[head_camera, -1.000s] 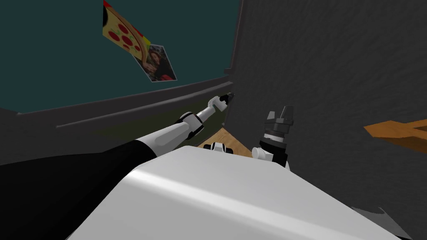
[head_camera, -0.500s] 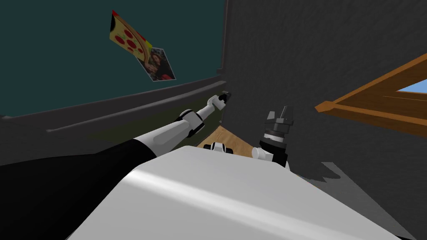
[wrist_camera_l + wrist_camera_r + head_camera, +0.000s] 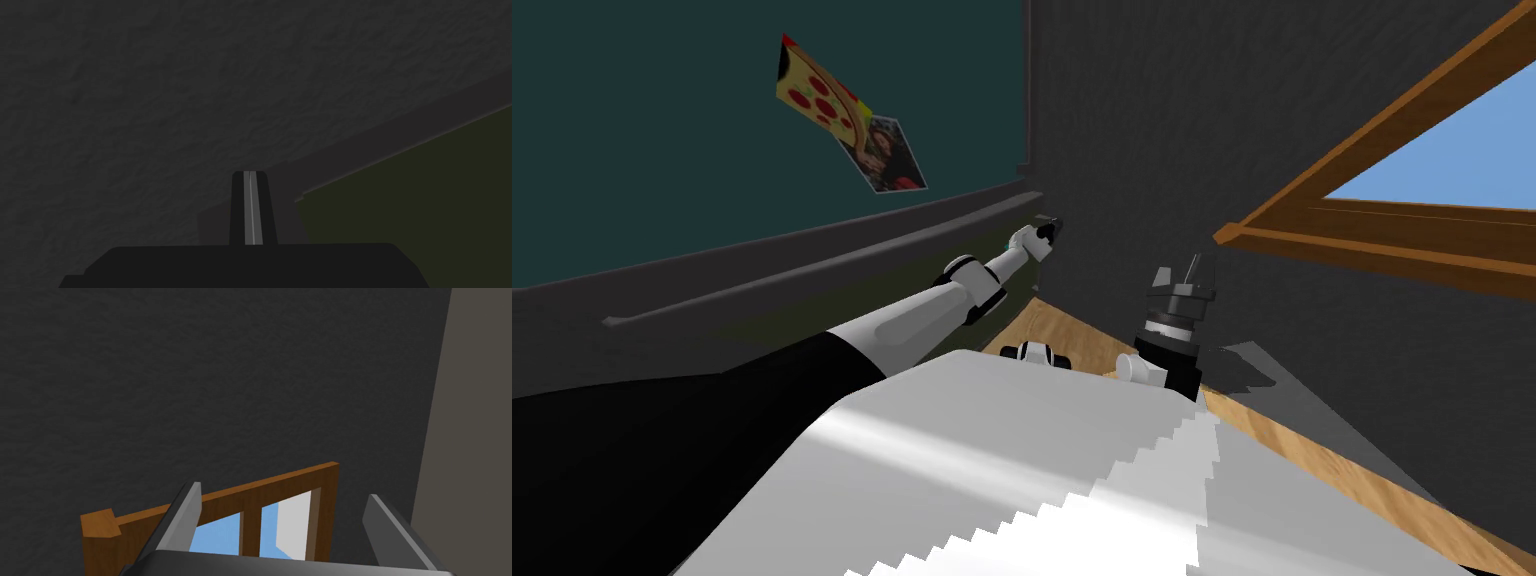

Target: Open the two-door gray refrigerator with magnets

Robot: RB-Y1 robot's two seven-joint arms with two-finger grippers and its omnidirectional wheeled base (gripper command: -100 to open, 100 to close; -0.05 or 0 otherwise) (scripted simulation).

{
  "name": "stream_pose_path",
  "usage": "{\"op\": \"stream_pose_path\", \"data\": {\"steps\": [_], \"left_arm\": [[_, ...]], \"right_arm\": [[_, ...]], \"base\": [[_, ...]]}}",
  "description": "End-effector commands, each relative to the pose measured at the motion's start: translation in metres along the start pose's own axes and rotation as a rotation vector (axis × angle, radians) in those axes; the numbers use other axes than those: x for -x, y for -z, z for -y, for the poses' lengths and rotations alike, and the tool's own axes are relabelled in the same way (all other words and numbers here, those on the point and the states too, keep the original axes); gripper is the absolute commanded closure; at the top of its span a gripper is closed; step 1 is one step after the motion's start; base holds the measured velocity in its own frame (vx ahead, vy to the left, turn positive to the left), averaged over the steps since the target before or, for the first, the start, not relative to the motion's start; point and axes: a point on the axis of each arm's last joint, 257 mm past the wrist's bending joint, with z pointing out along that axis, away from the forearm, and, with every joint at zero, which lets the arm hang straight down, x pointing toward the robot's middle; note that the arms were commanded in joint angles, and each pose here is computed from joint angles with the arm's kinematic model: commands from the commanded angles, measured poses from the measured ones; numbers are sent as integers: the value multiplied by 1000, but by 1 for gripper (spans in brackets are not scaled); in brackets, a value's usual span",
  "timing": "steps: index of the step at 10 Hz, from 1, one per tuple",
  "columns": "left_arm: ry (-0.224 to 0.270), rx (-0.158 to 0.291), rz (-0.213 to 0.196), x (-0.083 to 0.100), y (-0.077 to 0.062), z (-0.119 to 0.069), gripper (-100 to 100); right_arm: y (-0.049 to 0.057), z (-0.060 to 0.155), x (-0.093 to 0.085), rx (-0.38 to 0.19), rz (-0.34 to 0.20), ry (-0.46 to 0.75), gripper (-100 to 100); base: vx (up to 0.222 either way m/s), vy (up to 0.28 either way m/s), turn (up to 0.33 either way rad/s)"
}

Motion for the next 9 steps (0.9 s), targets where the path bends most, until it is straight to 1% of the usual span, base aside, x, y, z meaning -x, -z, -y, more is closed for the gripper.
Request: {"op": "stream_pose_path", "data": {"steps": [1, 2, 3, 4, 5, 6, 7, 8, 9], "left_arm": [[16, -4, 39, 22, -3, 4, 100], [16, 1, 40, 22, -3, 2, 100], [17, 37, 51, 28, -4, -17, 100], [17, 21, 45, 26, -4, -9, 100], [49, 35, 65, 41, -3, -15, -100], [60, 39, 70, 44, -3, -16, -100], [81, 47, 82, 53, -2, -20, -100], [81, 47, 82, 53, -2, -20, -100], [81, 47, 82, 53, -2, -20, -100]], "right_arm": [[0, 0, 0, 0, 0, 0, 0], [0, 0, 0, 0, 0, 0, 0], [0, 0, 0, 0, 0, 0, 0], [0, 0, 0, 0, 0, 0, 0], [0, 0, 0, -1, 0, 0, 0], [0, 0, 0, -1, 0, 1, 0], [0, 0, 0, -1, 0, 1, 0], [0, 0, 0, -1, 0, 1, 0], [0, 0, 0, -1, 0, 1, 0]], "base": [[-269, 49, -335], [-250, 21, -355], [-124, 5, -285], [-45, 4, -48], [88, 51, 48], [231, 89, 49], [236, 98, 57], [148, 71, 24], [51, 30, -5]]}}
